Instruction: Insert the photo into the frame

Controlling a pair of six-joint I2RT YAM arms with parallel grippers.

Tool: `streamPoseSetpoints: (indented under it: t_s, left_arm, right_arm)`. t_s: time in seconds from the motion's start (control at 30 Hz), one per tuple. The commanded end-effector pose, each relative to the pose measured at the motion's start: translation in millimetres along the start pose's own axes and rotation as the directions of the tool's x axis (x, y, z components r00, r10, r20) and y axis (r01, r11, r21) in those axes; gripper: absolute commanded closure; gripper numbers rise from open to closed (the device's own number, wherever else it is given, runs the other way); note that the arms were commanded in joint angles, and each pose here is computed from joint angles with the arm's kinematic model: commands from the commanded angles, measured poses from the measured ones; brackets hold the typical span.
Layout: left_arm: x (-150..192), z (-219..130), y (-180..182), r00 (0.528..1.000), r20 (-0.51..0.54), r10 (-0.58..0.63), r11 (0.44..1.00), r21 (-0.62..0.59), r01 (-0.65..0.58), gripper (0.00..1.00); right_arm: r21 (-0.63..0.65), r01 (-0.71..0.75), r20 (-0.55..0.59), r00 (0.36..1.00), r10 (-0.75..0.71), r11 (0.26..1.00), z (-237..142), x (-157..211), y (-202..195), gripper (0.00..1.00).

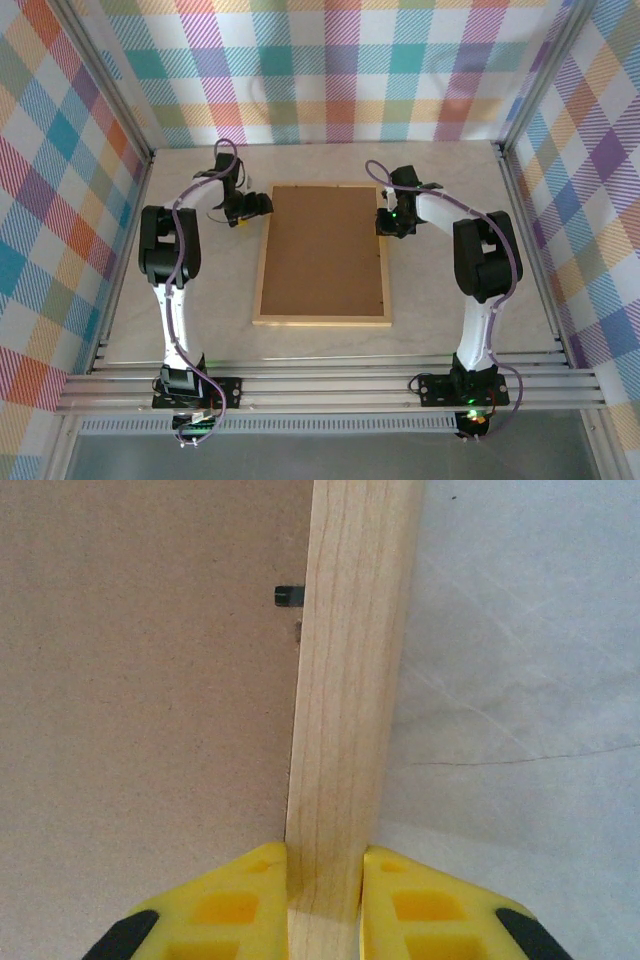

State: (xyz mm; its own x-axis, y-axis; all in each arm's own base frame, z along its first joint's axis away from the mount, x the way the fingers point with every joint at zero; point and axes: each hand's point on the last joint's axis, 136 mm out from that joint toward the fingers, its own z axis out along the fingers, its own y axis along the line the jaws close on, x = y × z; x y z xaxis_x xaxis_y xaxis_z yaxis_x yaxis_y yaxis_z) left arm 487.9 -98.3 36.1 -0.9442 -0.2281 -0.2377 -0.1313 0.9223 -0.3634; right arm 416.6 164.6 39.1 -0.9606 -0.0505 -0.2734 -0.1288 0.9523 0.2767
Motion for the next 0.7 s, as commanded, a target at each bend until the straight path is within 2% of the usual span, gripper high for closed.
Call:
streamPoseSetpoints:
  t_s: [0.0,0.37,0.67]
  left_arm:
    - [6.8,8.7,2.8,0.999,-0.035,0.000,1.000,-0.024,-0.001,0.22]
    - [20.0,25.7,3.8,0.995,-0.101,-0.007,1.000,-0.030,0.004,0.22]
    - [44.8,41.6,-5.8,0.977,-0.201,0.076,0.990,-0.099,-0.097,0.23]
  right_arm:
    - [-0.061,0.000,-0.094,0.996,-0.006,0.998,10.9,28.3,12.1,0.80]
    - [-0.067,-0.005,-0.098,0.995,-0.001,0.998,11.6,28.0,13.5,0.80]
    - [-0.089,-0.014,-0.104,0.995,0.004,0.996,14.6,27.8,16.9,0.81]
